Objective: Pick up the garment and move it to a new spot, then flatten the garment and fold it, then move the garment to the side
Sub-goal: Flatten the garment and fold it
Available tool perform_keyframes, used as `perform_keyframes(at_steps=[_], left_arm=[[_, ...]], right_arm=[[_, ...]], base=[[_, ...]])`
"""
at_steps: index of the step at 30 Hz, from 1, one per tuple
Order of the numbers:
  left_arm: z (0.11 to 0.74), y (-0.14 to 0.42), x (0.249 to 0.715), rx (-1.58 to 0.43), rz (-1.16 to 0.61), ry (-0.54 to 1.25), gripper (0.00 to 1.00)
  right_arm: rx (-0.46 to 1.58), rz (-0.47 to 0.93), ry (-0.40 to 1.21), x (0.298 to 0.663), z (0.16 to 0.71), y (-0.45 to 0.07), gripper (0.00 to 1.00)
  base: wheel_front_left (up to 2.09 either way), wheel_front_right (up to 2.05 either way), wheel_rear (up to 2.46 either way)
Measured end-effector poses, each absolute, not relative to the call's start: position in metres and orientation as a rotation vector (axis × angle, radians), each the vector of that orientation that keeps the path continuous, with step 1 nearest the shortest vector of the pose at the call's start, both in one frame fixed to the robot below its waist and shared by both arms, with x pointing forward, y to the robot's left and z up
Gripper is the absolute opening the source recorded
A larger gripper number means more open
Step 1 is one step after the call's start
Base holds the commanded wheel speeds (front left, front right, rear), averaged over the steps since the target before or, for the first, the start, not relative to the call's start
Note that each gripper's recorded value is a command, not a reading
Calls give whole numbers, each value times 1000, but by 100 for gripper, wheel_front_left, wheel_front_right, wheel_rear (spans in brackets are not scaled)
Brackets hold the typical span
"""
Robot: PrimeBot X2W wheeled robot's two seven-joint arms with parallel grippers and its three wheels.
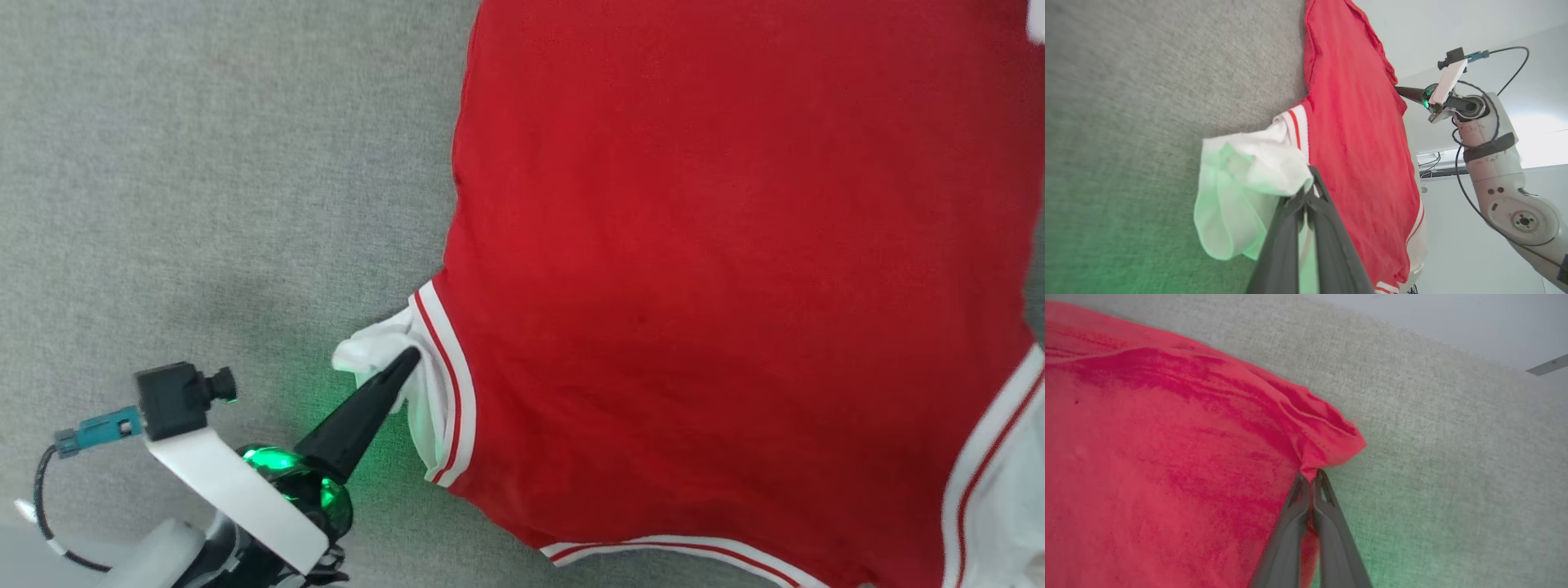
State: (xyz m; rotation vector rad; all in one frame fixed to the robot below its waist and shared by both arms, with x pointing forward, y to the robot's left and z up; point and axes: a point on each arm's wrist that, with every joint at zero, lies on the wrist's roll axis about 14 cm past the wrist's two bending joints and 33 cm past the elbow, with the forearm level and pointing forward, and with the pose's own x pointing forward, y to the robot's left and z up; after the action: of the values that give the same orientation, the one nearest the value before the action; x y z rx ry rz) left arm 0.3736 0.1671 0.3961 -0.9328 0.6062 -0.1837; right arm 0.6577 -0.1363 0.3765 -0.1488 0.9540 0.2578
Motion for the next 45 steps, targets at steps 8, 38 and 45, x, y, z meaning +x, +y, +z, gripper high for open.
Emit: perform_keyframes(at_steps=[8,38,45], left_arm=[[412,176,360,-921,-176,560,0],[429,168,350,-891,-243,519,0],[430,166,347,-894,-245,515,0]], right_arm=[[-212,306,898,617,406,-158,0],[-108,576,1294,274,385,-167,21],[-146,536,1046,327,438,-173,100]], base=[[0,0,0],[0,0,0],[0,0,0]])
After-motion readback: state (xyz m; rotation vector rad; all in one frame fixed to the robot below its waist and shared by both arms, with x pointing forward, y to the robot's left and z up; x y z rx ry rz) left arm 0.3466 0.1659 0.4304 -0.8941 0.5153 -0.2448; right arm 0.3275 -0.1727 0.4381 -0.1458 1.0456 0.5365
